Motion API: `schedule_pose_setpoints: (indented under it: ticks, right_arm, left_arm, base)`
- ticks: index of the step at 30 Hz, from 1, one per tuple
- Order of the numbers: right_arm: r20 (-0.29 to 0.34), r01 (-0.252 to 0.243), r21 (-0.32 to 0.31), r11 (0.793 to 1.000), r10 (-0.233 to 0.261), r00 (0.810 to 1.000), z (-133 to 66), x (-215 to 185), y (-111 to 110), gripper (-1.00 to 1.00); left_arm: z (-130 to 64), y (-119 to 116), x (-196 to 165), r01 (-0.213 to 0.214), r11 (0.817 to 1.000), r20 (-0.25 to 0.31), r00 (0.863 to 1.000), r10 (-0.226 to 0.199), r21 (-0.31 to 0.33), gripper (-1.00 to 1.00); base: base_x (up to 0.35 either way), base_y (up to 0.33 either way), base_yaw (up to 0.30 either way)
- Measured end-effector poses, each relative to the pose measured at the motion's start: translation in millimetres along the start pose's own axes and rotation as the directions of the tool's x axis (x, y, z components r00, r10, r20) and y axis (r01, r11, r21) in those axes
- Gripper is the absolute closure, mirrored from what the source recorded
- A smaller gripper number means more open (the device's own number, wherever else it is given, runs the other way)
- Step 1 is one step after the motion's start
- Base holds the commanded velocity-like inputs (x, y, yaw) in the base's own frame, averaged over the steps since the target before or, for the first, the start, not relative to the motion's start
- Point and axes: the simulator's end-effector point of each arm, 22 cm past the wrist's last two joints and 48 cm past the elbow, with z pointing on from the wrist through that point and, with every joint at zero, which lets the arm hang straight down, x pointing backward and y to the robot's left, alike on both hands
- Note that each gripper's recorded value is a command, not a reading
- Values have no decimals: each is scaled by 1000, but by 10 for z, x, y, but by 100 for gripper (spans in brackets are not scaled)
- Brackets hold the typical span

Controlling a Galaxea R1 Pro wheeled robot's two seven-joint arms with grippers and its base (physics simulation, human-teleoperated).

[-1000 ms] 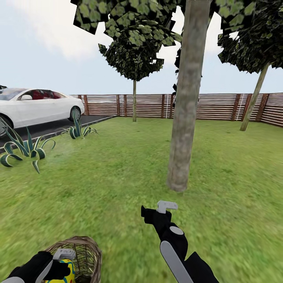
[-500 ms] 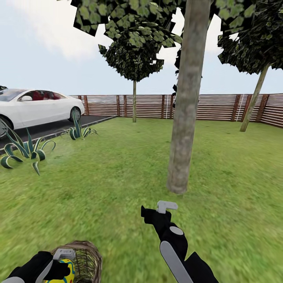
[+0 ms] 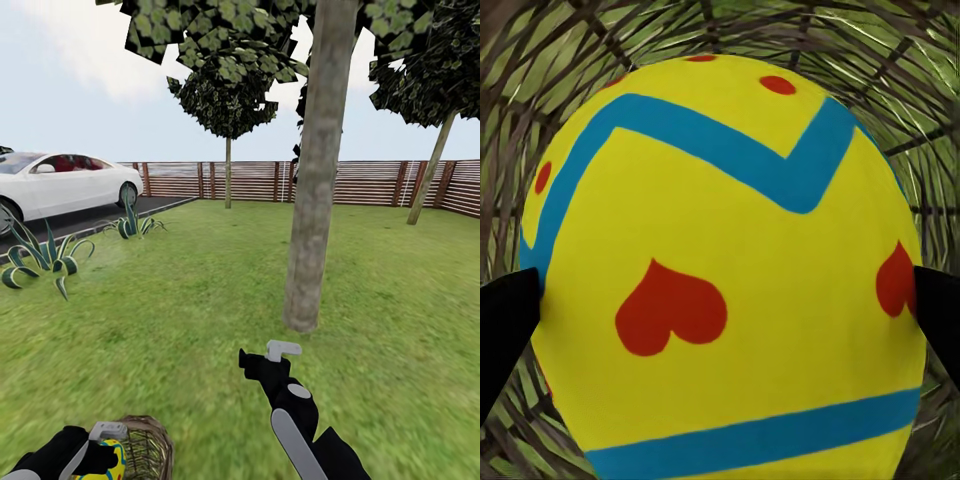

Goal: Take the three Easter eggs out of the wicker basket on the lawn in the garden, then place them on the lawn next to a single tree (choose any tree) so that all three eggs are next to the same tree and none are left in the basket.

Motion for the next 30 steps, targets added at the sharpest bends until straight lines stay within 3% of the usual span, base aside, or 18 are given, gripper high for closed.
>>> schedule_pose_setpoints:
  ticks: [30]
  right_arm:
    - [-2,2,-2,1000,-2,1000,-167,-559,160,-100]
  left_arm:
    - [-535,53,-284,-1,1000,0,1000,1,-2,100]
  base:
    - [0,0,0]
